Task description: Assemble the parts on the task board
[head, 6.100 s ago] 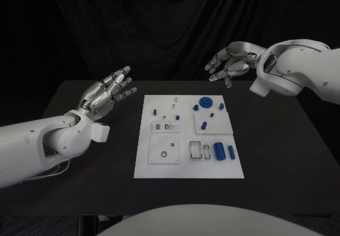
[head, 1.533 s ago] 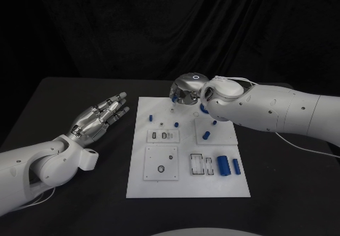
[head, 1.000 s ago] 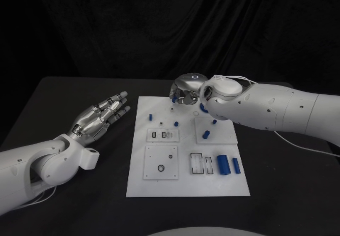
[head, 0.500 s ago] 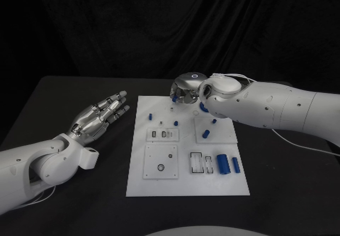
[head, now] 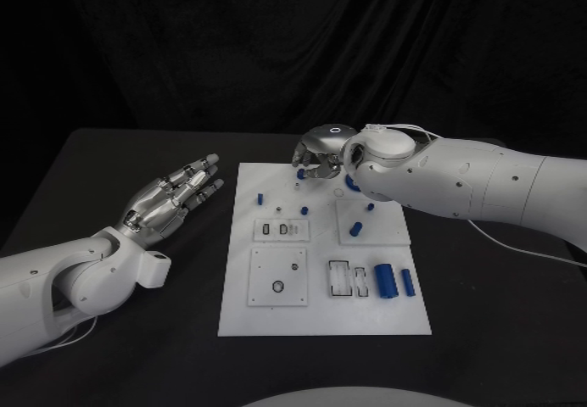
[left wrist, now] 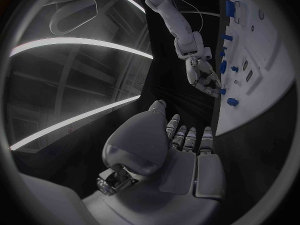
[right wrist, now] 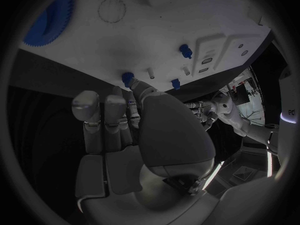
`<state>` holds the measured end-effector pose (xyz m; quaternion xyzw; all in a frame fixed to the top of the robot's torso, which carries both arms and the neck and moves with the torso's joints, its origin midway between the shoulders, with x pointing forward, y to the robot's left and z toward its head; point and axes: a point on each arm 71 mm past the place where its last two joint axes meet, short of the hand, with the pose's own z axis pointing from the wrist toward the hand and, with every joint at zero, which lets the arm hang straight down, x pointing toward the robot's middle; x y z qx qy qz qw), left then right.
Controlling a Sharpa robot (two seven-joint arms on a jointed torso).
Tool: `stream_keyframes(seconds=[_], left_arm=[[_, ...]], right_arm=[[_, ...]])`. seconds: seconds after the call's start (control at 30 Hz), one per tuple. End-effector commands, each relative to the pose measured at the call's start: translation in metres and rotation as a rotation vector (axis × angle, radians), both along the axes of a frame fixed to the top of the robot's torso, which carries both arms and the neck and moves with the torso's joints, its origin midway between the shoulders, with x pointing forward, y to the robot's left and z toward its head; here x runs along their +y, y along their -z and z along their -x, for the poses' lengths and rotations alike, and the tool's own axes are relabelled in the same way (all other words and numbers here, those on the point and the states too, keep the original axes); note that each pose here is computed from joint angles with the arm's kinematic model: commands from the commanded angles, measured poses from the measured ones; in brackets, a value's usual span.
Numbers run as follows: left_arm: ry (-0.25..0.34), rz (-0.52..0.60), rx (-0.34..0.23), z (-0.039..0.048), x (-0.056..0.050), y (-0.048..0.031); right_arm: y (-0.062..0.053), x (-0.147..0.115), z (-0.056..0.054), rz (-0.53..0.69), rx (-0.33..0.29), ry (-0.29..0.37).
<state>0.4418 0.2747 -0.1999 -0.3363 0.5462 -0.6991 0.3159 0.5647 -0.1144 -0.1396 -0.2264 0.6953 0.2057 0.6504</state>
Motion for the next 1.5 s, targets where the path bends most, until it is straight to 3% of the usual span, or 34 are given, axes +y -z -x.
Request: stream_keyframes(seconds=[0.03, 0.23, 0.4, 0.57, 0.7, 0.87, 1.13, 1.5], left_arm=[[-0.015, 0.117, -0.158, 0.0016, 0.003, -0.0137], [-0.018, 0.116, -0.157, 0.0011, 0.005, -0.0134], [-0.024, 0.113, -0.158, 0.0022, 0.008, -0.0138], [-0.031, 0.111, -0.159, 0.0035, 0.011, -0.0142], [-0.035, 0.109, -0.160, 0.0037, 0.012, -0.0142], [-0.030, 0.112, -0.161, 0.0028, 0.009, -0.0139], [-0.019, 0.118, -0.160, 0.0016, 0.004, -0.0130], [-0.015, 0.118, -0.156, 0.0010, 0.004, -0.0121]], right_arm=[[0.001, -0.001, 0.000, 0.002, 0.011, 0.015], [-0.006, -0.009, 0.000, -0.060, -0.043, 0.028], [-0.024, -0.031, 0.003, -0.097, -0.094, 0.053], [-0.042, -0.062, 0.013, -0.120, -0.039, 0.098], [-0.047, -0.086, 0.021, -0.135, -0.007, 0.138], [-0.043, -0.117, 0.024, -0.132, 0.050, 0.216], [-0.023, -0.141, 0.026, -0.122, 0.101, 0.314], [-0.003, -0.140, 0.028, -0.079, 0.109, 0.329]])
